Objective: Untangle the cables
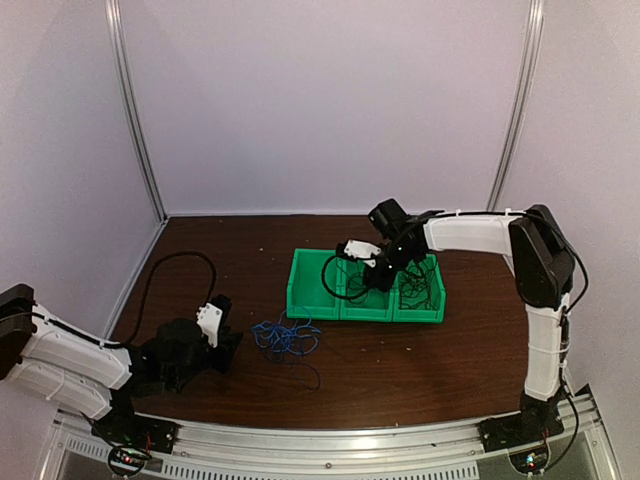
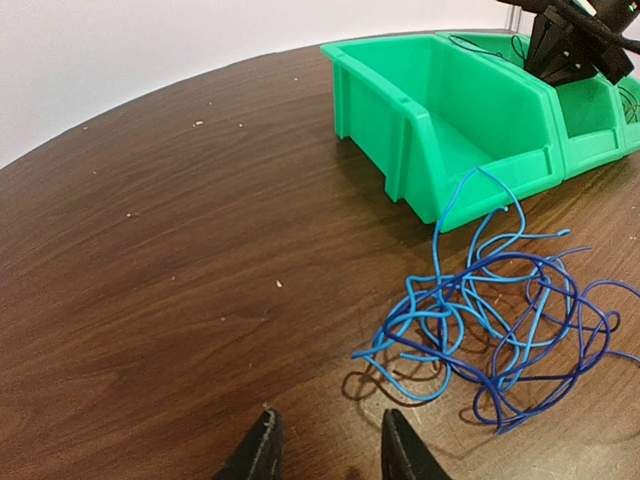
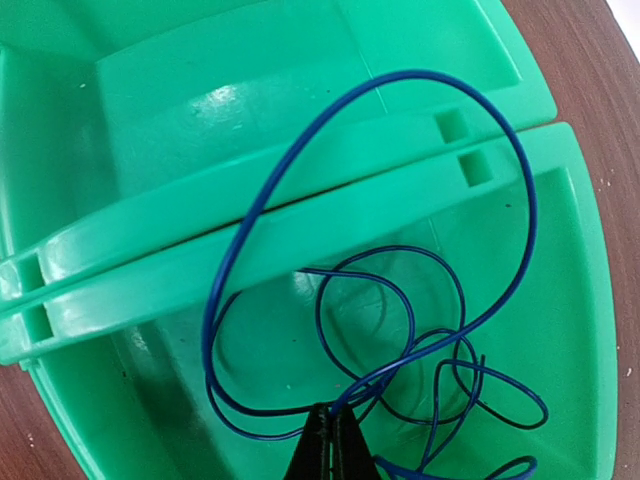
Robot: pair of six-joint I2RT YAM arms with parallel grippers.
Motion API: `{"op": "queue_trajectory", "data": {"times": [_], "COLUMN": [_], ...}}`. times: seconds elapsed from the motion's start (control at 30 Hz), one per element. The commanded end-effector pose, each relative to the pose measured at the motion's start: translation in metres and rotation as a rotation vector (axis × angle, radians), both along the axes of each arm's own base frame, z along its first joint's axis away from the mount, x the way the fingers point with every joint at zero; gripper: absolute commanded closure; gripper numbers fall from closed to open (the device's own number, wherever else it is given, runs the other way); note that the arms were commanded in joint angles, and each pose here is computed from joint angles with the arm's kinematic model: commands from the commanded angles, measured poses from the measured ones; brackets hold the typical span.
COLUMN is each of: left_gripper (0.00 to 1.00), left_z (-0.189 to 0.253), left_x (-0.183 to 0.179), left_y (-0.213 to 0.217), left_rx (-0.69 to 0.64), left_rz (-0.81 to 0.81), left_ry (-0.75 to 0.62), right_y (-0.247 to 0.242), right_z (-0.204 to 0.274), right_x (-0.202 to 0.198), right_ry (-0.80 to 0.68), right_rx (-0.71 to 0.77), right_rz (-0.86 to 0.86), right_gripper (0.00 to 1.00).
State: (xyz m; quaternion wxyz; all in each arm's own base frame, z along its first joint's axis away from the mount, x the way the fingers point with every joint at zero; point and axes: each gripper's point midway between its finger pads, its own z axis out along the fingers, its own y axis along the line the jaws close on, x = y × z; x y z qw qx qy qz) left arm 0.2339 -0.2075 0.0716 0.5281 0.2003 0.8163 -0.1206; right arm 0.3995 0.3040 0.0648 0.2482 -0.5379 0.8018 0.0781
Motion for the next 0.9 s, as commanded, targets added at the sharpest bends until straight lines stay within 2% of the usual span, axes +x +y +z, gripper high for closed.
{"op": "queue_trajectory", "data": {"times": [0.0, 0.23, 0.3, 0.4, 0.53, 0.7, 0.87], "left_gripper": [0.65, 0.65, 0.65, 0.65, 0.65, 0.65, 0.64], "left_z": [0.006, 0.007, 0.007, 0.008, 0.010, 0.012, 0.012], "left_x": [0.004, 0.005, 0.004, 0.004, 0.004, 0.003, 0.003], "left_y": [-0.004, -0.004, -0.004, -0.003, -0.003, -0.005, -0.006], "left_rx": [-0.013, -0.006, -0.007, -0.008, -0.016, -0.022, -0.025], "left_rz": [-0.007, -0.008, -0.008, -0.007, -0.008, -0.017, -0.022], "left_ry": [-0.030, -0.037, -0.038, -0.039, -0.041, -0.043, -0.042], "right_y": [-0.001, 0.001, 0.000, -0.002, -0.009, -0.014, -0.006], "right_z": [-0.008, -0.012, -0.005, 0.009, 0.033, 0.055, 0.070], "right_x": [0.005, 0.004, 0.003, -0.003, -0.012, -0.014, -0.010], "right_ry": [0.010, 0.029, 0.022, 0.014, -0.013, -0.044, -0.055], "right_rx": [-0.054, -0.083, -0.090, -0.100, -0.105, -0.110, -0.072], "right_rz": [-0.040, -0.055, -0.062, -0.060, -0.059, -0.066, -0.066], "right_gripper": [1.00, 0.99, 0.95, 0.82, 0.73, 0.68, 0.67]}}
